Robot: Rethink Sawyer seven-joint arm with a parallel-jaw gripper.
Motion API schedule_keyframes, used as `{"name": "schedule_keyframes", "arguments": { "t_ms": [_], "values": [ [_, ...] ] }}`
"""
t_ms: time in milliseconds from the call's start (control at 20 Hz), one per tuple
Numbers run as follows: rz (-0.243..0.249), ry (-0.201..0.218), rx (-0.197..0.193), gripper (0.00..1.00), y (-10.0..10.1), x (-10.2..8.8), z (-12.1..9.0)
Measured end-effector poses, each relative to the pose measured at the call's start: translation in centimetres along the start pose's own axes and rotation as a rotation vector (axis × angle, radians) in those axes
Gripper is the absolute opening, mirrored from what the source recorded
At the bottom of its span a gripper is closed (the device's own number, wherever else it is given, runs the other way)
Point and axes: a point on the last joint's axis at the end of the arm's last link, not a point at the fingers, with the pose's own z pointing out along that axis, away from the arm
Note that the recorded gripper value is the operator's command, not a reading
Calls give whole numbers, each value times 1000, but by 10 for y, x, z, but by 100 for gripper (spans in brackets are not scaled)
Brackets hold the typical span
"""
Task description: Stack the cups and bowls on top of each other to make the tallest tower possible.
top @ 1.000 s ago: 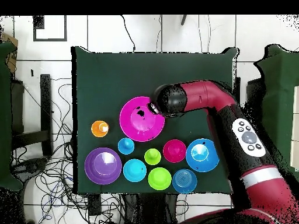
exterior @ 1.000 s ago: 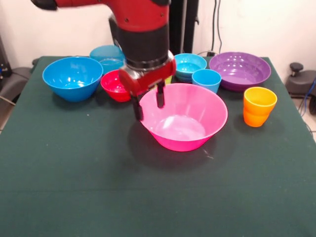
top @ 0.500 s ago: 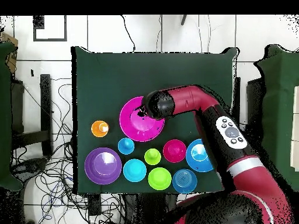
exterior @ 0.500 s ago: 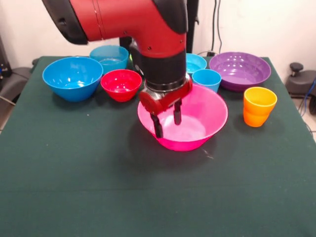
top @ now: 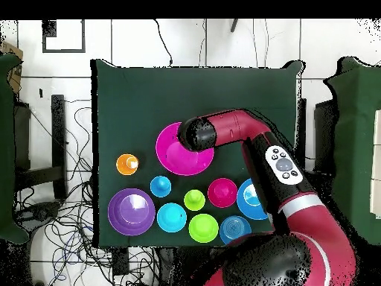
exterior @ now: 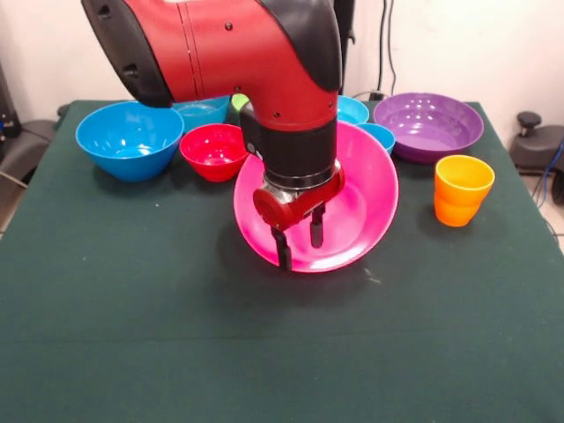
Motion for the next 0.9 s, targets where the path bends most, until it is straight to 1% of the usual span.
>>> {"name": "schedule_keyframes", "arguments": {
  "t_ms": [250, 600, 750, 900],
  "values": [
    [3, 3, 11, 100, -3, 2, 6],
    [24, 15, 20, 100, -12, 14, 16],
    [31, 17, 32, 100, -21, 17, 20],
    [30, 18, 55, 100, -31, 20, 20]
  ]
}}
